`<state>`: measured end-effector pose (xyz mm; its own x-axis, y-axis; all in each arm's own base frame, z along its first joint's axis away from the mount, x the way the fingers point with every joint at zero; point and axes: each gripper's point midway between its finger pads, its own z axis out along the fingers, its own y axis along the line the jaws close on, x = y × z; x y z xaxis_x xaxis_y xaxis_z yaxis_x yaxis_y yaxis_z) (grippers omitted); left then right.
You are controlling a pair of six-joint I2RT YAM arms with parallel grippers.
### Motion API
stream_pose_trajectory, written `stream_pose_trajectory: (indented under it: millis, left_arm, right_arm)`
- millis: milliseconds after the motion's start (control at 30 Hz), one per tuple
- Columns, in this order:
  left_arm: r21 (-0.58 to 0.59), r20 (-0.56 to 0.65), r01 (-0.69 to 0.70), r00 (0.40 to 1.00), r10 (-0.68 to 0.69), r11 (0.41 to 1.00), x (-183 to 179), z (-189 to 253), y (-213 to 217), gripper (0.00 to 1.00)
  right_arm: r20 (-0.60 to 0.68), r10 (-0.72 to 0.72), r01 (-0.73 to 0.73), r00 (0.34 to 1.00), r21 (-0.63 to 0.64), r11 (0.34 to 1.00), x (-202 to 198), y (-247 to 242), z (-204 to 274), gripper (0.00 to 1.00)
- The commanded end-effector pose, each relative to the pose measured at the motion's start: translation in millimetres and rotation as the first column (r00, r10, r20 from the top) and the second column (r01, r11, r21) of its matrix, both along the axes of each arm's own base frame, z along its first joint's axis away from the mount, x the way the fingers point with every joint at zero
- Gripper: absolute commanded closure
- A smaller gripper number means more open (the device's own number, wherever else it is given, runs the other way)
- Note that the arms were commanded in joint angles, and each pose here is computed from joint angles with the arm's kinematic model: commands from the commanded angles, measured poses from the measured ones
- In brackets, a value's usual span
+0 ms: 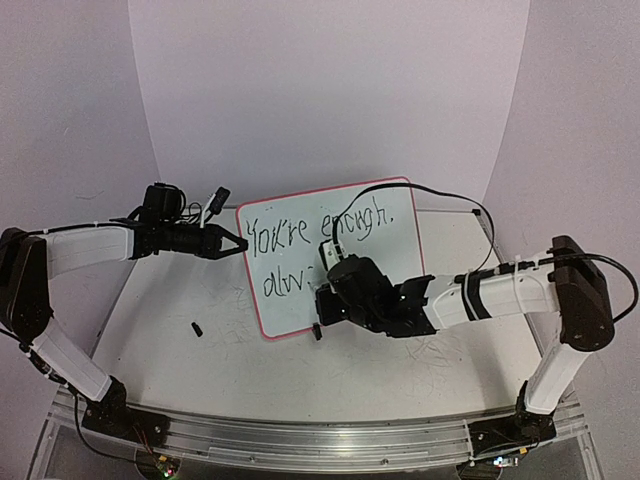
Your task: Write a sentence on the whiteboard
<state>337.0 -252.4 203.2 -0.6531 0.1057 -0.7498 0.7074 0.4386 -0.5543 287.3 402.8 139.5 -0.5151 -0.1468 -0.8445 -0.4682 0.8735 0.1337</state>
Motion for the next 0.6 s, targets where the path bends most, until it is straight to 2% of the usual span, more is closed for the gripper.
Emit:
stream_pose_trajectory:
  millis: [0, 233, 567]
  left_arm:
    - [0.000, 0.063, 0.038, 0.997, -0.038, 0.999, -1.7, 12.9, -8.0, 1.00]
    - [-0.001, 0.060, 0.039, 0.997, -0.039, 0.999, -2.0, 12.9, -8.2, 1.00]
    - [-0.001, 0.063, 0.041, 0.997, -0.040, 0.999, -1.9, 13.5, -8.5, 1.00]
  right_arm:
    - [-0.011, -0.012, 0.012, 1.000, 0.021, 1.000, -4.1, -4.5, 2.1, 1.00]
    - [0.005, -0.028, 0.027, 1.000, 0.020, 0.999, -2.0, -7.2, 6.9, 1.00]
    - [0.053, -0.040, 0.032, 0.998, 0.144, 0.989, 6.7, -9.5, 45.3, 1.00]
